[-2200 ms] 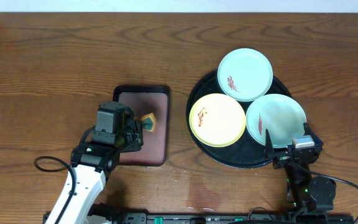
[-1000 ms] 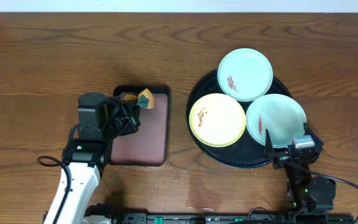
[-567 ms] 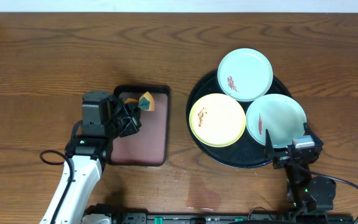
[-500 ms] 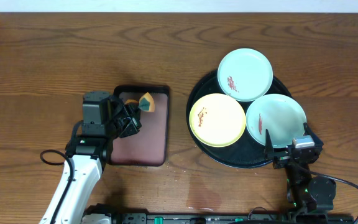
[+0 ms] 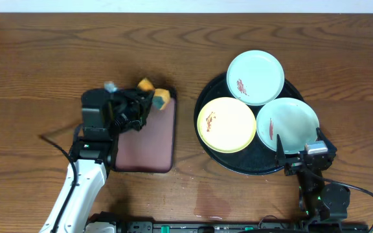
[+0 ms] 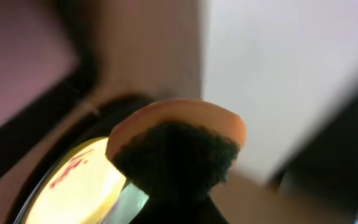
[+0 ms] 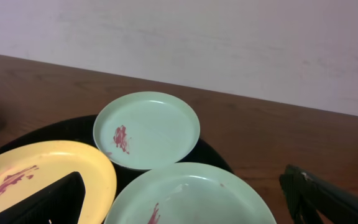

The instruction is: Clean dirty plates on tray and stack at the side

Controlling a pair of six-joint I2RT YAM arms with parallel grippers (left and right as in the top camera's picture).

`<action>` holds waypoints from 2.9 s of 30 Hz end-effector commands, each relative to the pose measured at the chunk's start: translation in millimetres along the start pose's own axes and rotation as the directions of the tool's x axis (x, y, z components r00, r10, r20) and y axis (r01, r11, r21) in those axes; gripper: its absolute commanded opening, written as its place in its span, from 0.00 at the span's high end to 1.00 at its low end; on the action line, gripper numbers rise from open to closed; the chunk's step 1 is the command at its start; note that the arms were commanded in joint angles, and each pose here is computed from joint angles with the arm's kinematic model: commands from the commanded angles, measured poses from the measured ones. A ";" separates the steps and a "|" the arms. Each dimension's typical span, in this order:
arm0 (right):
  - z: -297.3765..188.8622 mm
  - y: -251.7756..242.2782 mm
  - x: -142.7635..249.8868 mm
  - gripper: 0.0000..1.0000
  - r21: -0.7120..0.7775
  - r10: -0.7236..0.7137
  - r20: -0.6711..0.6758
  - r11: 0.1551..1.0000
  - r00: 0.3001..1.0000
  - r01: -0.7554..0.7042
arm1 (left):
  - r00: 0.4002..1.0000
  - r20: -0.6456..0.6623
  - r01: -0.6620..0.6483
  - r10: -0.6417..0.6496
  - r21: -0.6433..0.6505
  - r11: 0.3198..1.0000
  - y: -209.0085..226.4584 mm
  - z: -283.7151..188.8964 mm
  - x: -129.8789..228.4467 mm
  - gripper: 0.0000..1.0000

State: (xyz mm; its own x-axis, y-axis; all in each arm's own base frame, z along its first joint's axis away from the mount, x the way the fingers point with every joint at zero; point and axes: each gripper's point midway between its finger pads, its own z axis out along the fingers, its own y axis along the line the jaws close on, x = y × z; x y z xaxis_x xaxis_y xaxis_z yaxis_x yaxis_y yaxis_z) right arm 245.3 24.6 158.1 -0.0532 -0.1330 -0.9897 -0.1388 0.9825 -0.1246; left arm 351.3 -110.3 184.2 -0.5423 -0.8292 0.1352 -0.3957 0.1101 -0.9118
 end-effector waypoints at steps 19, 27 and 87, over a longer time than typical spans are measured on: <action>0.0 2.3 0.7 0.01 -0.009 -0.007 -0.002 1.000 1.000 0.007 | 0.266 0.222 -0.962 0.938 0.005 0.271 -67.4 -58.4 17.8 0.92; 0.0 2.2 0.8 0.01 -0.008 -0.007 -0.002 1.000 1.000 0.007 | 0.373 0.050 -0.880 0.926 -0.297 0.371 2.8 -47.9 -29.4 0.93; 0.0 2.2 0.8 0.01 -0.008 -0.007 -0.002 1.000 1.000 0.007 | 0.559 0.109 -0.747 0.822 -0.365 0.556 -50.6 -89.9 -23.5 0.92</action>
State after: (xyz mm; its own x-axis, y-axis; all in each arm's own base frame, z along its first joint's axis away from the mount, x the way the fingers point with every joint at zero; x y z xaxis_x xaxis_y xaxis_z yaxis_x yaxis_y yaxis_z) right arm 245.3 24.6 158.1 -0.0532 -0.1330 -0.9897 -0.1388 0.9825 -0.1246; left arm 314.9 -59.1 300.1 -0.5135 -0.4541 -0.7281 0.0122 0.8446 -0.5353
